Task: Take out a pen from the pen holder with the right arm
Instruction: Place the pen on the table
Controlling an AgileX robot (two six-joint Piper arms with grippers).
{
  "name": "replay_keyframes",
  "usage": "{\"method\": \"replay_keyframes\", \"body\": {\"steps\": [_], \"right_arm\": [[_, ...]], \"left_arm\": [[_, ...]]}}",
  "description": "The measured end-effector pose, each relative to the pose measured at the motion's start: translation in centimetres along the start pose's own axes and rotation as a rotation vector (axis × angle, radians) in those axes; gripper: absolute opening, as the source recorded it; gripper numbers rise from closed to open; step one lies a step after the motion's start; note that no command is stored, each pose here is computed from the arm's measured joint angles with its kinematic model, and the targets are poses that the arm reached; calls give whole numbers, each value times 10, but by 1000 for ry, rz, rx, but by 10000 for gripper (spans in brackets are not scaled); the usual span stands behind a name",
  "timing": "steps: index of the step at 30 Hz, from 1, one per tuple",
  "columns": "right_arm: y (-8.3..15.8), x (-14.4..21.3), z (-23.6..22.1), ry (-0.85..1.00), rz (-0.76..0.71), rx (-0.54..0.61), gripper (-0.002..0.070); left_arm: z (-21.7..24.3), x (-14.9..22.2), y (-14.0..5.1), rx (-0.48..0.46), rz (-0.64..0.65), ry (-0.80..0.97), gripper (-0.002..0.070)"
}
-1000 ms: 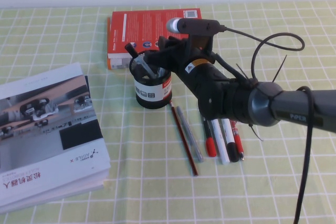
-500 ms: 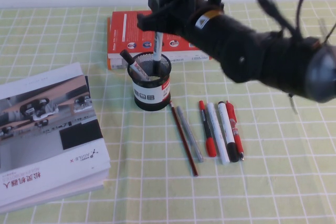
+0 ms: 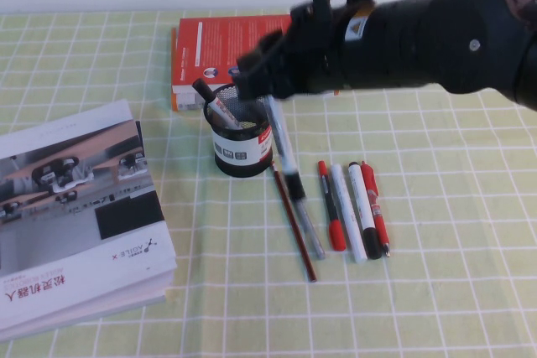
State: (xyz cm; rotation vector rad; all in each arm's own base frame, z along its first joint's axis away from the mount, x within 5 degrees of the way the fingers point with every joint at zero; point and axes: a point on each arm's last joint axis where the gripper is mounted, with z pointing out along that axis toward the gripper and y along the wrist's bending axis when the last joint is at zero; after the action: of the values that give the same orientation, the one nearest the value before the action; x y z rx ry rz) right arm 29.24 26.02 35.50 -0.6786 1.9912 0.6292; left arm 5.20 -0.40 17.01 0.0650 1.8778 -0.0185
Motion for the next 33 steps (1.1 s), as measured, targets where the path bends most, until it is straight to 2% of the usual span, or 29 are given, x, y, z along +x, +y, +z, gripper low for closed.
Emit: {"method": "replay_keyframes", "body": {"steps": [6, 13, 33], "right_arm": [[-19, 24, 2, 245, 157, 95, 97], [-41, 53, 27, 417, 256, 178, 97], [-79, 84, 125, 574, 297, 226, 97]], "left_arm": [[0, 0, 0, 0, 0, 0, -5], [0, 0, 0, 0, 0, 0, -5], [0, 0, 0, 0, 0, 0, -5]]}}
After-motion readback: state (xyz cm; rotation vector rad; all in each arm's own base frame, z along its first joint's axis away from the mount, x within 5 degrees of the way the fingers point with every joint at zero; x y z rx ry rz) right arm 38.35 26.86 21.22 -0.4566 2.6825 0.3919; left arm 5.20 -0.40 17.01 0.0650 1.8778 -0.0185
